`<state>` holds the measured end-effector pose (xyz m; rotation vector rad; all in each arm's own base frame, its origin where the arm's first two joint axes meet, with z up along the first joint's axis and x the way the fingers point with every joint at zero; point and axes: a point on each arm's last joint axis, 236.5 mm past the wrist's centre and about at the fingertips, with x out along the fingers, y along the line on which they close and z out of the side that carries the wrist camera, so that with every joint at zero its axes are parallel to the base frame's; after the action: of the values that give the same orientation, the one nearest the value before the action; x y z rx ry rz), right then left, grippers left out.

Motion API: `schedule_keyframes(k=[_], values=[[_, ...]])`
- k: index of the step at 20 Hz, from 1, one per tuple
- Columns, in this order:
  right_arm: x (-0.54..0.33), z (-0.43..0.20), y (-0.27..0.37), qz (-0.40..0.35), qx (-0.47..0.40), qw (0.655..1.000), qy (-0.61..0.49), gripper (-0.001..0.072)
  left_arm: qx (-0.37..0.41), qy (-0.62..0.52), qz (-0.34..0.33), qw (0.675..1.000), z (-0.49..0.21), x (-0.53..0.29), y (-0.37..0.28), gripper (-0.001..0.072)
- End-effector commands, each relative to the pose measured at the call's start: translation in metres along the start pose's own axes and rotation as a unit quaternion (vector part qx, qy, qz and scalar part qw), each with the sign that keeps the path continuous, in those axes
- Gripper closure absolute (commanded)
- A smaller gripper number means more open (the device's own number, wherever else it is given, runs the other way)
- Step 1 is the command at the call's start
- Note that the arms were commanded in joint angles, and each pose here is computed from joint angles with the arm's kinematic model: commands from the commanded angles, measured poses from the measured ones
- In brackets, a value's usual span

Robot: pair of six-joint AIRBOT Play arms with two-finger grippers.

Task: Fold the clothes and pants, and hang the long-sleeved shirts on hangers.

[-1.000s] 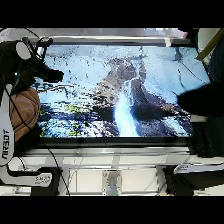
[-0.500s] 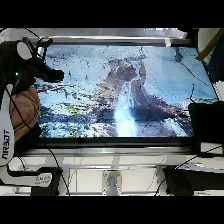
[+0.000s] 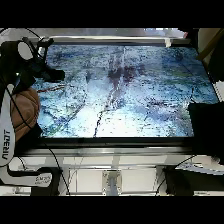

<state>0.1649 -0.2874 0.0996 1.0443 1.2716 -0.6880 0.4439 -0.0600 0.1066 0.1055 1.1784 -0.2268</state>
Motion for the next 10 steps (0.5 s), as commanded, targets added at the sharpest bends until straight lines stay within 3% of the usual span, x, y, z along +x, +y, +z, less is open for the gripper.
schedule_keyframes(k=[1,4,7,10], values=[[-0.059,-0.003,0.113,0.186,-0.103,0.975,-0.068,0.033,0.001,-0.001,0.0,1.0,0.0,0.0,-0.001,0.07],[-0.116,-0.062,0.237,0.34,-0.285,0.889,-0.111,0.0666,-0.036,0.0,0.0,0.999,0.0,0.0,-0.001,0.07],[-0.125,-0.136,0.303,0.353,-0.416,0.83,-0.115,0.0688,-0.038,0.0,0.0,0.999,0.0,0.0,0.0,0.07],[-0.099,-0.186,0.321,0.311,-0.494,0.808,-0.076,0.0688,-0.038,0.0,0.0,0.999,0.0,0.0,0.0,0.07]])
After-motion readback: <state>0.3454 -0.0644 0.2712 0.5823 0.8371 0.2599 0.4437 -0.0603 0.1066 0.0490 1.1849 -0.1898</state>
